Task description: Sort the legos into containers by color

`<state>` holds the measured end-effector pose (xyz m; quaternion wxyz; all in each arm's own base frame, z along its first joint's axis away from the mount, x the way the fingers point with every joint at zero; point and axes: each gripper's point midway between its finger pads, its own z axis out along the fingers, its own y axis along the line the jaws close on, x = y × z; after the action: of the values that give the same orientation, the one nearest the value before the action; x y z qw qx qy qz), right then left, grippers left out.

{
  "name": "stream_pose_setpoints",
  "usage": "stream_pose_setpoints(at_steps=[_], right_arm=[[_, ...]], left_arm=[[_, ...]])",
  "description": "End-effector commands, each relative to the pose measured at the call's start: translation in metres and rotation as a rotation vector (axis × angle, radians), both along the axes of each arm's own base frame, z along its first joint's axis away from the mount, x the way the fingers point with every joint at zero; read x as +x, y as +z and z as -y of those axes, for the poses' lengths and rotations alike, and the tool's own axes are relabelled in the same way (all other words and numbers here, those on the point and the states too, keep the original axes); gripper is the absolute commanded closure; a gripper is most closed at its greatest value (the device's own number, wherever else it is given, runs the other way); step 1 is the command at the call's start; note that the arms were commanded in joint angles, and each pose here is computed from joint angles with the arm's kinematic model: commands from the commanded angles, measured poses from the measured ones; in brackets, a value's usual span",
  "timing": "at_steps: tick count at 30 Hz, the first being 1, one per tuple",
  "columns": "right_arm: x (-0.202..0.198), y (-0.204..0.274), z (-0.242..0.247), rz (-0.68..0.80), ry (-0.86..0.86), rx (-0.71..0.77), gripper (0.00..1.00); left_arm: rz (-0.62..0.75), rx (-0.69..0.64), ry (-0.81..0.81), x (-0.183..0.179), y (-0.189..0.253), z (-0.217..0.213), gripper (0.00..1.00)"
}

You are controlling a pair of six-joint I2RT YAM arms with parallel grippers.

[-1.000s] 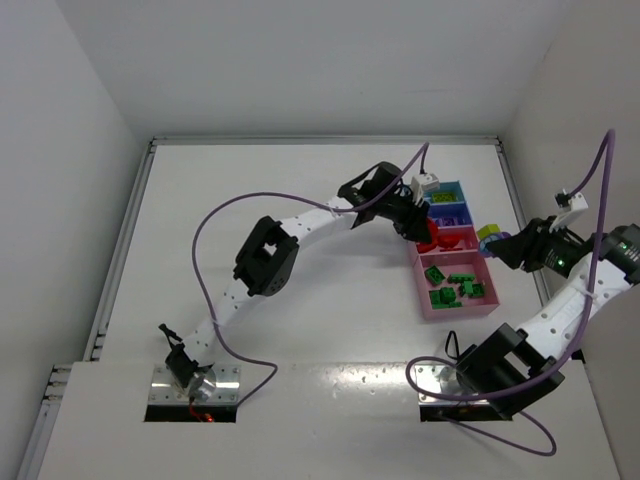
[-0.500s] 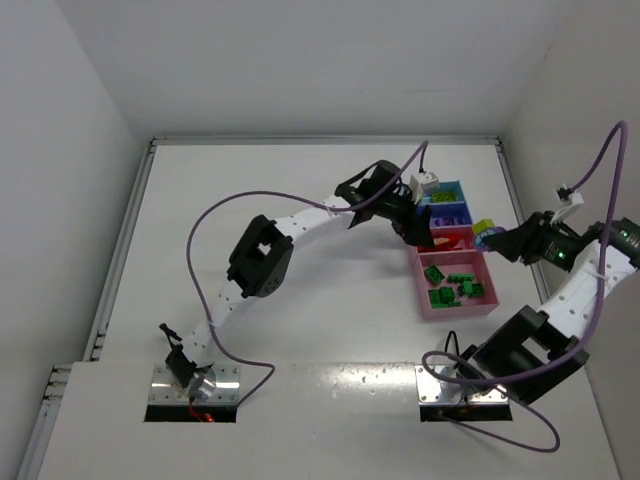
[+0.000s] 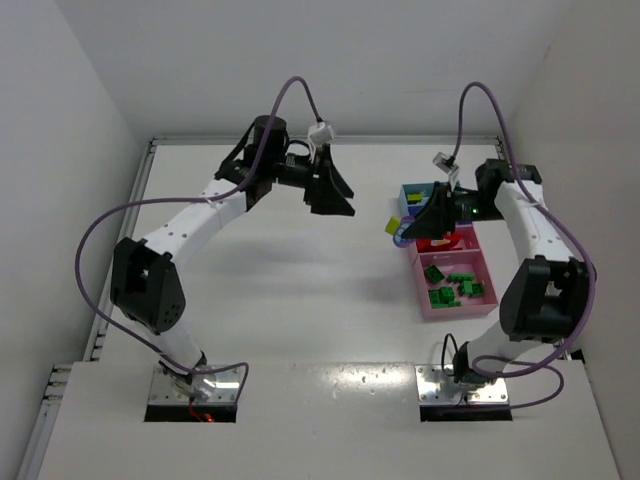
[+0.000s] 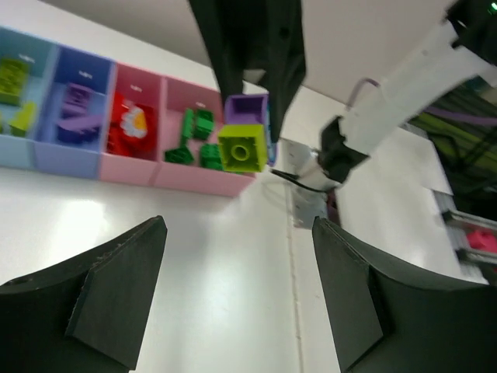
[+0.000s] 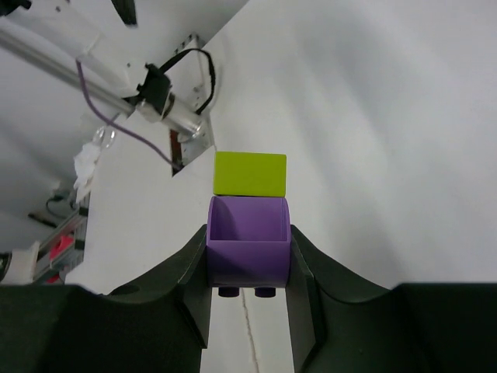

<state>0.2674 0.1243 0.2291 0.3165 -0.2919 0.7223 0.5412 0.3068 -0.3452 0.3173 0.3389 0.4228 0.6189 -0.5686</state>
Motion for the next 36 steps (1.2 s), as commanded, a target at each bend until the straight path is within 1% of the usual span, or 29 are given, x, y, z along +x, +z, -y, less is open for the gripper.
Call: stream_pose_setpoints(at_steps=[1, 3, 5, 6, 7, 8, 10, 13, 19, 20, 24, 32, 33, 35, 36], right_arm=[[-0.003, 0.026, -0.023, 0.09, 0.08, 0.059, 1.0], [-0.008, 0.03, -0.032, 0.124, 0.12, 0.048, 1.0], [-0.015, 0.033, -0.041, 0.134, 0.154, 0.049, 1.0], [-0.017, 0.035, -0.043, 0.157, 0.164, 0.048, 1.0], [-0.016, 0.037, -0.043, 0.166, 0.164, 0.047, 1.0], [-0.019, 0.036, -0.046, 0.165, 0.179, 0.039, 1.0], [-0.021, 0.036, -0.048, 0.174, 0.189, 0.027, 1.0], [-0.021, 0.034, -0.048, 0.174, 0.189, 0.027, 1.0], [-0.025, 0.034, -0.053, 0.173, 0.209, 0.029, 1.0], [-0.028, 0.036, -0.055, 0.184, 0.22, 0.029, 1.0], [-0.036, 0.028, -0.058, 0.165, 0.234, 0.01, 1.0], [-0.036, 0.025, -0.062, 0.163, 0.246, 0.002, 1.0], [-0.036, 0.023, -0.061, 0.163, 0.246, -0.008, 1.0], [-0.035, 0.023, -0.061, 0.163, 0.244, -0.008, 1.0], [-0.034, 0.021, -0.061, 0.166, 0.244, -0.008, 1.0]], left_arm=[[-0.078, -0.003, -0.134, -0.037, -0.014, -0.003, 0.18], [-0.078, 0.0, -0.135, -0.038, -0.017, -0.003, 0.18], [-0.081, -0.006, -0.185, -0.051, -0.016, 0.003, 0.18], [-0.104, -0.003, -0.204, -0.051, -0.022, 0.004, 0.18], [-0.095, -0.01, -0.225, -0.056, -0.018, 0.007, 0.18], [-0.097, -0.012, -0.234, -0.054, -0.018, 0.009, 0.17], [-0.113, -0.016, -0.285, -0.065, -0.02, 0.013, 0.15], [-0.124, -0.017, -0.317, -0.072, -0.02, 0.019, 0.14], [-0.139, 0.001, -0.298, -0.068, -0.03, 0.025, 0.14], [-0.129, -0.003, -0.298, -0.068, -0.026, 0.025, 0.14], [-0.128, -0.002, -0.326, -0.074, -0.027, 0.035, 0.14], [-0.109, -0.005, -0.337, -0.073, -0.026, 0.045, 0.32], [-0.109, -0.004, -0.348, -0.077, -0.026, 0.047, 0.37], [-0.109, -0.004, -0.348, -0.077, -0.026, 0.047, 0.44], [-0.109, -0.004, -0.348, -0.077, -0.026, 0.047, 0.53]])
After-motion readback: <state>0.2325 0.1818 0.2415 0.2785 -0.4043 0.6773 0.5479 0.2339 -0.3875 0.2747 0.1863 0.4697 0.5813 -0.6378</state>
